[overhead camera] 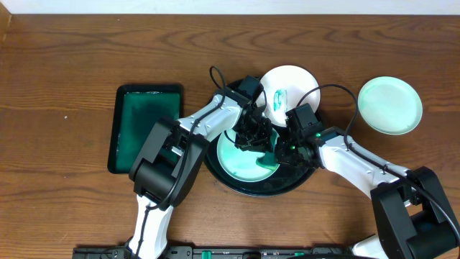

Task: Clean dirty plates on tray and stack at the side
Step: 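Scrub the tilted lower plate with the sponge in the left gripper, then return the sponge with the left gripper to the water tray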

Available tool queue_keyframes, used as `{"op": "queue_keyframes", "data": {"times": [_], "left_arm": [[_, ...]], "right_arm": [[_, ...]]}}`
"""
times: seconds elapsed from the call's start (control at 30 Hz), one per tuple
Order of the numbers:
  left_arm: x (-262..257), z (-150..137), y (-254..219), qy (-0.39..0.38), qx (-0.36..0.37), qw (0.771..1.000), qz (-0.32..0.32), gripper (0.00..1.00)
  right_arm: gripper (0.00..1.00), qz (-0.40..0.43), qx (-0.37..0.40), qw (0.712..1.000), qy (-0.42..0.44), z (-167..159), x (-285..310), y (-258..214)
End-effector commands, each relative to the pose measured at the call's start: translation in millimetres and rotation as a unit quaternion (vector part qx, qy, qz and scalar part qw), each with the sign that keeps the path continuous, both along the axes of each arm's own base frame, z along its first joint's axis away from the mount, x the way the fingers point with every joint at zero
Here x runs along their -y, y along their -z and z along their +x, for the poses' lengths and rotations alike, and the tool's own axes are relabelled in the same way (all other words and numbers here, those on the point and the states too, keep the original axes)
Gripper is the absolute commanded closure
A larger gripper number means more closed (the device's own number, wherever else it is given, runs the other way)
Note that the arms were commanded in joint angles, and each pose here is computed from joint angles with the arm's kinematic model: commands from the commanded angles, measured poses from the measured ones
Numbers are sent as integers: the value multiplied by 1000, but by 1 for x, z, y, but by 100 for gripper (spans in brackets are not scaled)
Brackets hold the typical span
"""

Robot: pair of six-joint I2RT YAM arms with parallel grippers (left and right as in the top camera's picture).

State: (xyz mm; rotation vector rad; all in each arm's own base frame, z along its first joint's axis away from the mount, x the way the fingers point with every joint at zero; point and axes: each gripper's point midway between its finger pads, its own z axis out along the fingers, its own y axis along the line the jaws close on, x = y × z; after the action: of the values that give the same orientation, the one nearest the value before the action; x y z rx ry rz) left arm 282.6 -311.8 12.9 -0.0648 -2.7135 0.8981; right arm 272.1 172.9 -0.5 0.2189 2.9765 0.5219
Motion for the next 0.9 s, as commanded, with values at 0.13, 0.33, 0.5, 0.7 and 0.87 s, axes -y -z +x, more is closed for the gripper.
{"op": "queue_keyframes", "data": {"times": [0.13, 0.33, 0.5, 0.7, 0.87], "left_arm": [[-57, -47, 48, 40, -47, 979, 192, 93], [-119, -48, 51, 48, -32, 935, 350, 93], [-151, -34, 48, 25, 3, 903, 429, 93], [-185, -2, 27, -16, 80, 859, 506, 93], [-178, 17, -3, -34, 126, 866, 482, 93]], "right_arm": [[99, -53, -26, 998, 2, -15, 18, 23], [99, -53, -26, 998, 3, -15, 18, 23], [99, -53, -26, 998, 2, -15, 19, 23], [99, -53, -26, 998, 2, -15, 19, 23], [99, -53, -26, 998, 2, -15, 19, 23]]}}
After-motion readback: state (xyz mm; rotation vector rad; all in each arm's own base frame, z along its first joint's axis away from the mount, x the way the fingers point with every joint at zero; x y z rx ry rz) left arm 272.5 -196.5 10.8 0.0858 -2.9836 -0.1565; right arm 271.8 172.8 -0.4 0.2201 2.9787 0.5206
